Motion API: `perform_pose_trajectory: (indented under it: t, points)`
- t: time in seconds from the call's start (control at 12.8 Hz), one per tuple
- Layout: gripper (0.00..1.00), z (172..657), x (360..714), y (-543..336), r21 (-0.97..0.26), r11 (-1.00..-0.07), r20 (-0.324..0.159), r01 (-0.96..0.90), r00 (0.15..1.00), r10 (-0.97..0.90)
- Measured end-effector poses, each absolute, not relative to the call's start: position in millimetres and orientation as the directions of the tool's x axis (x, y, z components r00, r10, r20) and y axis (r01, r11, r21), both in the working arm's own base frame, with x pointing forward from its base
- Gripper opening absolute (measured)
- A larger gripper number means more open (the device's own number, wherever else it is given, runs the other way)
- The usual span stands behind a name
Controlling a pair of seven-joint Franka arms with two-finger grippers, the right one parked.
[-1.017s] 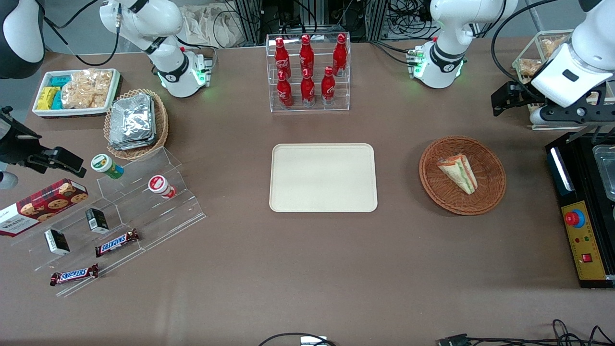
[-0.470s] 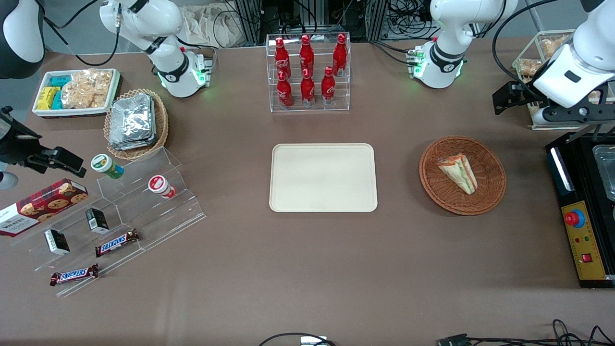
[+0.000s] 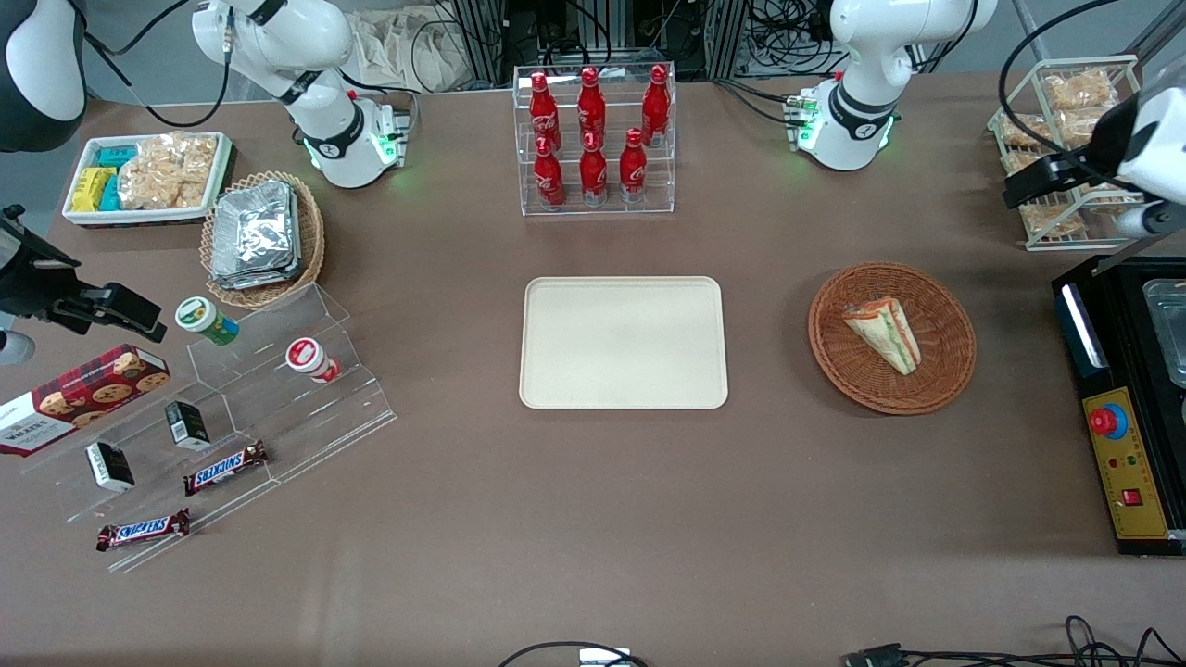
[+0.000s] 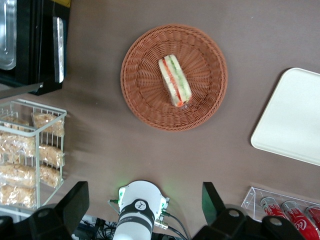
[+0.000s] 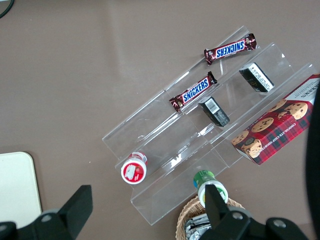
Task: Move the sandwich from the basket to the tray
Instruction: 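Move the open left gripper down over the sandwich in the basket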
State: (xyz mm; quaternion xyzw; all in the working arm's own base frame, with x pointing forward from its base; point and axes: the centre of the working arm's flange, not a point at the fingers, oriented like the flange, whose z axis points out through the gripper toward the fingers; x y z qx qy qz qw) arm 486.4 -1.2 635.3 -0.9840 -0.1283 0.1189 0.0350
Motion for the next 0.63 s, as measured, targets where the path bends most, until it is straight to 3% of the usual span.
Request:
perform_pose_trajectory:
  t: [0.23,0.63]
  points:
    - [1.00,600.5,487.2,-2.7,-0.111,-0.963,-0.254,0.247,0.929,0.268]
    - [1.00,457.3,501.0,-6.7,-0.105,-0.964,-0.235,0.245,0.935,0.264]
